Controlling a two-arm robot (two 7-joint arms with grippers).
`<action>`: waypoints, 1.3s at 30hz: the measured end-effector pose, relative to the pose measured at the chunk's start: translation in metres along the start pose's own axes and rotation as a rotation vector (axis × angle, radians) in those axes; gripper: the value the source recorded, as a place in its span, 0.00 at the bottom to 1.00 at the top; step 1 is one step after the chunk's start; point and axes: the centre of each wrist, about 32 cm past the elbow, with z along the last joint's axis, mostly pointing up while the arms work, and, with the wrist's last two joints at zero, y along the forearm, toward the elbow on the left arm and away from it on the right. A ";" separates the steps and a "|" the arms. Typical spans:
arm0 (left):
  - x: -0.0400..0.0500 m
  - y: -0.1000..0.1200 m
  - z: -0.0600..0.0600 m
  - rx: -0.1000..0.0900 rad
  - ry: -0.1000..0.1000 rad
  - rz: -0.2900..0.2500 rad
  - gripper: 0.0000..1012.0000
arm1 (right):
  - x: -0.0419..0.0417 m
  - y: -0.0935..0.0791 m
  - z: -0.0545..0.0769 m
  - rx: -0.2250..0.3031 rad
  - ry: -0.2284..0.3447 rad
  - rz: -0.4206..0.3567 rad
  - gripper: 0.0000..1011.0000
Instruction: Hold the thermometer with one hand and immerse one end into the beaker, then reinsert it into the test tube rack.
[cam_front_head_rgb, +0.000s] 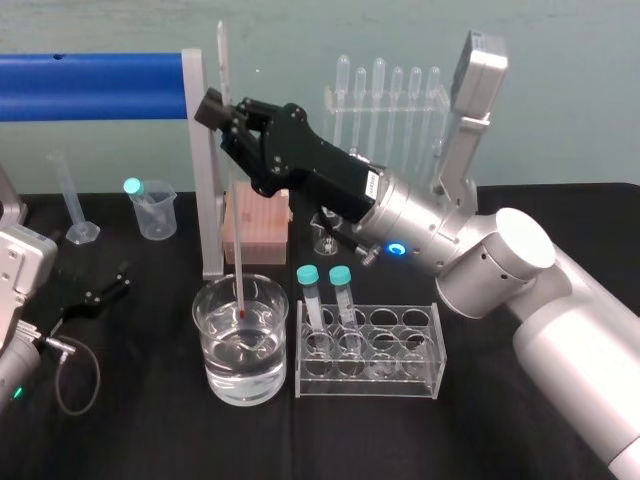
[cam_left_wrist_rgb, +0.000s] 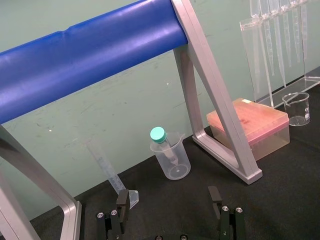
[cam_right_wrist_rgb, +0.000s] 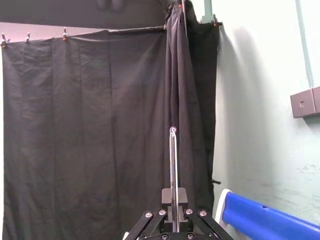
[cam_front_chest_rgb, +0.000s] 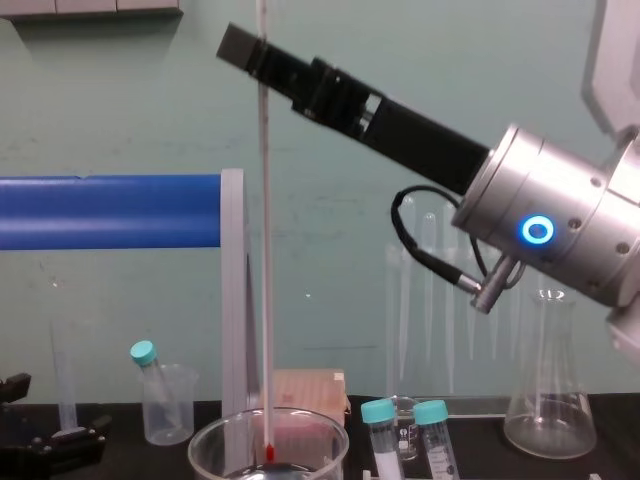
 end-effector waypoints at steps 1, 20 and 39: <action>0.0000 0.000 0.000 0.000 0.000 0.000 1.00 | 0.0004 0.000 -0.001 -0.002 0.001 0.001 0.06; 0.0000 0.000 0.000 0.000 0.000 0.000 1.00 | 0.0123 -0.009 -0.034 -0.032 0.023 -0.014 0.06; 0.0000 0.000 0.000 0.000 0.000 0.000 1.00 | 0.0154 -0.014 -0.052 -0.089 0.035 -0.012 0.06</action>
